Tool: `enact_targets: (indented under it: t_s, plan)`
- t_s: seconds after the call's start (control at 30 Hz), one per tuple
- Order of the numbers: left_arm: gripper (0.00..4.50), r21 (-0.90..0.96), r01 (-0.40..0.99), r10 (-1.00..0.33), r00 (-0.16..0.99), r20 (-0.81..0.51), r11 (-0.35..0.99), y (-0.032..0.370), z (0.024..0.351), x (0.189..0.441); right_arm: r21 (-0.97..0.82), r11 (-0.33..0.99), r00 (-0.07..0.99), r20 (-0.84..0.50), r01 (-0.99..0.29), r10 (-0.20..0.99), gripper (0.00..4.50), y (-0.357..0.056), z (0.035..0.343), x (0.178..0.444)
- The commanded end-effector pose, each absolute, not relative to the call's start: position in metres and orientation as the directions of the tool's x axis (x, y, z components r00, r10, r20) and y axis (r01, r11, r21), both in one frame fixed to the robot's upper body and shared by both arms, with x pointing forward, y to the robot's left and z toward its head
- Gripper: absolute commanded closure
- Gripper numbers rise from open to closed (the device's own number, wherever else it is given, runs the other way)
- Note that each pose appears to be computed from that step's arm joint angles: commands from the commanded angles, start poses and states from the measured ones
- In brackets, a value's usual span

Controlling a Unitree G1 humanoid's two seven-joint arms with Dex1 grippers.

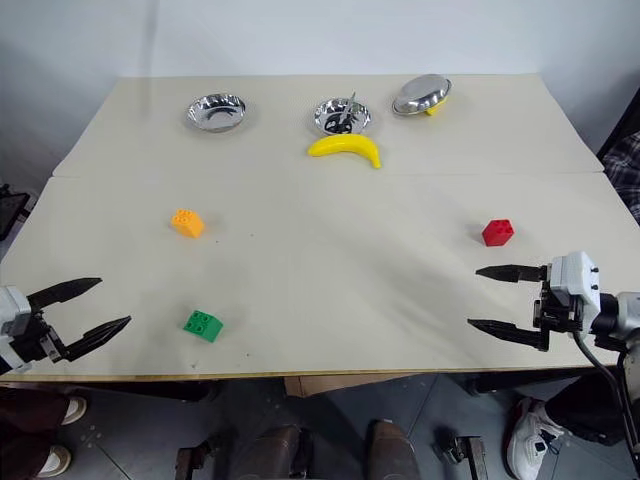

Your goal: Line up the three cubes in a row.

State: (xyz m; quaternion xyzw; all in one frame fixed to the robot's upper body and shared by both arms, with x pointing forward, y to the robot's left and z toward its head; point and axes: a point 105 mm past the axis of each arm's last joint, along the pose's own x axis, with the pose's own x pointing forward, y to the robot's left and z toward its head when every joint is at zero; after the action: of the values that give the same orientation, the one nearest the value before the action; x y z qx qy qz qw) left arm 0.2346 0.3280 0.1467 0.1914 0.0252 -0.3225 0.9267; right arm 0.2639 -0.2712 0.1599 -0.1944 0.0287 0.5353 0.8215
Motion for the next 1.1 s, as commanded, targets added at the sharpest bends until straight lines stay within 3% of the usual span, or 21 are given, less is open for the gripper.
enact_targets:
  t_s: [0.03, 0.17, 0.37, 0.5, 0.63, 0.73, 0.8, 0.97, 1.1]
  plan:
    - [0.04, 0.384, 0.587, -0.585, 0.799, -0.137, 0.713, 0.328, 0.157, 0.235, -0.310, 0.331, 0.411, -0.243, -0.891, 0.879, 0.00, -0.268, 0.163, 0.264]
    - [0.04, 0.361, 0.585, -0.587, 0.801, -0.116, 0.726, 0.327, 0.156, 0.237, -0.303, 0.351, 0.425, -0.226, -0.886, 0.877, 0.00, -0.268, 0.161, 0.264]
    - [0.04, 0.265, 0.660, -0.668, 0.740, -0.071, 0.703, 0.313, 0.156, 0.237, -0.319, 0.555, 0.611, -0.107, -0.768, 0.784, 0.00, -0.292, 0.170, 0.267]
    - [0.04, 0.275, 0.703, -0.729, 0.684, -0.011, 0.655, 0.296, 0.172, 0.250, -0.365, 0.743, 0.808, -0.042, -0.560, 0.588, 0.00, -0.331, 0.166, 0.255]
    - [0.04, 0.252, 0.804, -0.822, 0.567, -0.054, 0.538, 0.276, 0.174, 0.247, -0.355, 0.879, 0.933, 0.046, -0.318, 0.356, 0.00, -0.361, 0.158, 0.238]
    - [0.04, 0.250, 0.844, -0.862, 0.503, -0.063, 0.474, 0.259, 0.175, 0.246, -0.296, 0.940, 0.977, 0.075, -0.170, 0.201, 0.00, -0.374, 0.146, 0.220]
    - [0.04, 0.251, 0.860, -0.881, 0.471, -0.050, 0.445, 0.249, 0.177, 0.246, -0.259, 0.956, 0.985, 0.066, -0.140, 0.162, 0.00, -0.368, 0.138, 0.214]
    - [0.04, 0.270, 0.860, -0.891, 0.454, -0.015, 0.433, 0.238, 0.183, 0.248, -0.201, 0.963, 0.978, 0.074, -0.178, 0.197, 0.00, -0.340, 0.146, 0.235]
    - [0.04, 0.268, 0.856, -0.891, 0.453, 0.022, 0.442, 0.234, 0.188, 0.249, -0.192, 0.962, 0.977, 0.048, -0.196, 0.209, 0.00, -0.328, 0.165, 0.273]
